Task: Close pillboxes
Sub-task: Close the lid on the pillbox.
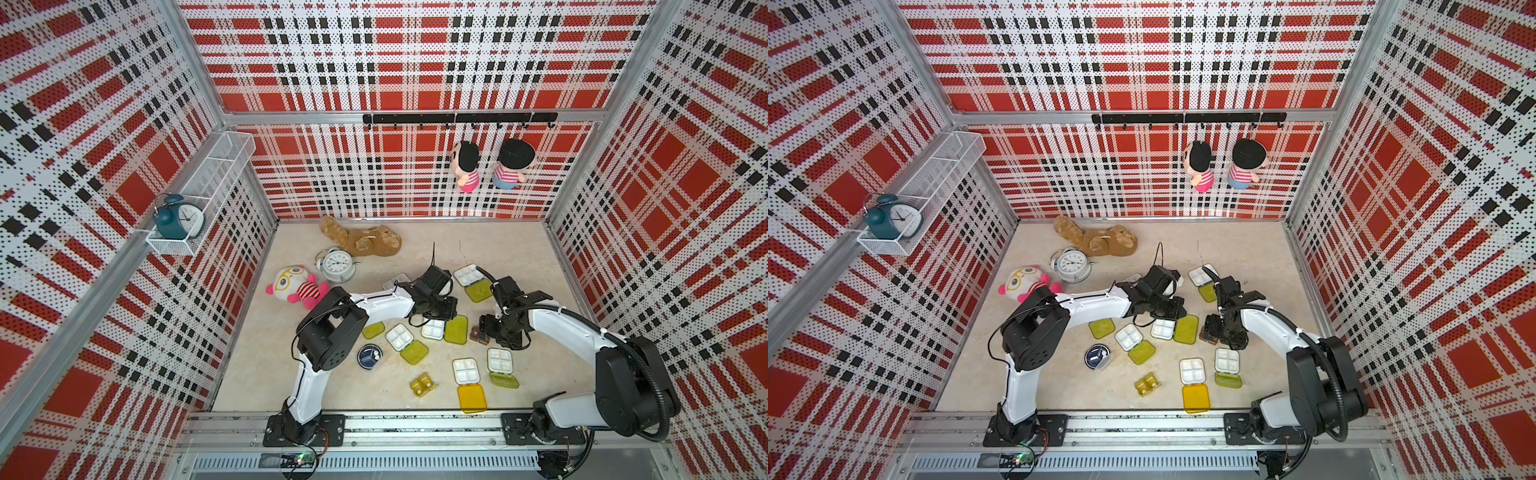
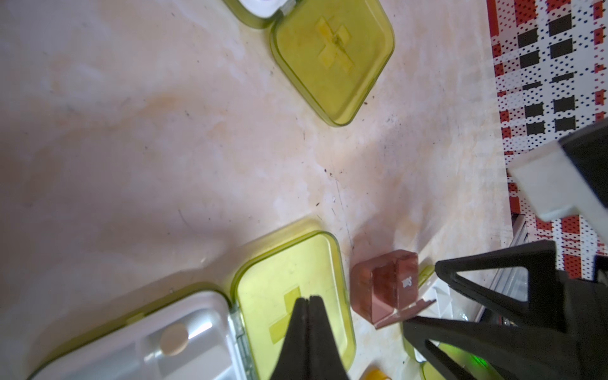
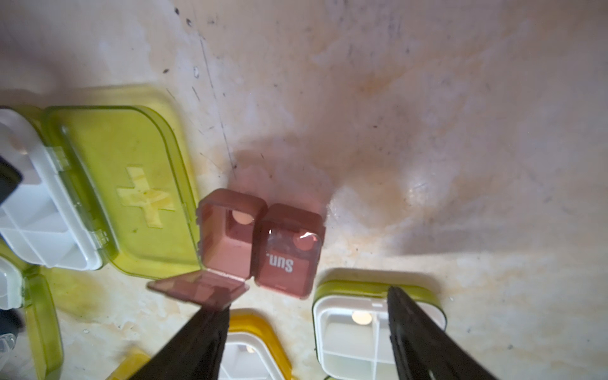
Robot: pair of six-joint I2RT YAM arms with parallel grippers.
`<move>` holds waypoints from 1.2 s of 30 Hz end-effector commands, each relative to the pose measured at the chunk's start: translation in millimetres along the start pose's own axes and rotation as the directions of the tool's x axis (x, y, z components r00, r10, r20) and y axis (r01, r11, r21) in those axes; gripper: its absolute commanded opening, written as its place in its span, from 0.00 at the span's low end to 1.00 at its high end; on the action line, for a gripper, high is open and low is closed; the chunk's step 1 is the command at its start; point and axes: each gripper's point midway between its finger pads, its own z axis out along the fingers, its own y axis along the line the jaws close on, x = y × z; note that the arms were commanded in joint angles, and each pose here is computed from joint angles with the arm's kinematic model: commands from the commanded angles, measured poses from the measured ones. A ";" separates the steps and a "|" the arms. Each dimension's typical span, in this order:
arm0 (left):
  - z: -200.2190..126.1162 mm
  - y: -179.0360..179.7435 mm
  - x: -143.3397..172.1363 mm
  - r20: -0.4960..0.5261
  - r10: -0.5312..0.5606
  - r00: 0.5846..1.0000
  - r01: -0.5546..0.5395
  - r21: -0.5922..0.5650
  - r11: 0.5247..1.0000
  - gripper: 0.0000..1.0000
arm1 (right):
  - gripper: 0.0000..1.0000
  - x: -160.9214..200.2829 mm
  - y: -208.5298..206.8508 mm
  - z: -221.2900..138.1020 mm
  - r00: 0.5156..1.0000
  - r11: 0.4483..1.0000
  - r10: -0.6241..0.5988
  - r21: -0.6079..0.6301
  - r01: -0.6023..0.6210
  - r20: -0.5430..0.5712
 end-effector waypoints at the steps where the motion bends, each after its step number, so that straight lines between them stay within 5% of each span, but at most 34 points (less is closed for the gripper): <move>1: -13.0 -6.8 -8.7 0.035 0.024 0.999 -0.025 0.021 0.999 0.00 | 0.77 -15.8 6.5 -12.9 0.998 1.000 -0.009 0.002 0.009 0.059; 36: -16.3 2.8 -7.6 0.031 0.014 0.999 -0.014 0.006 1.000 0.00 | 0.73 -15.2 -9.7 22.6 1.000 0.999 -0.013 0.048 0.013 0.005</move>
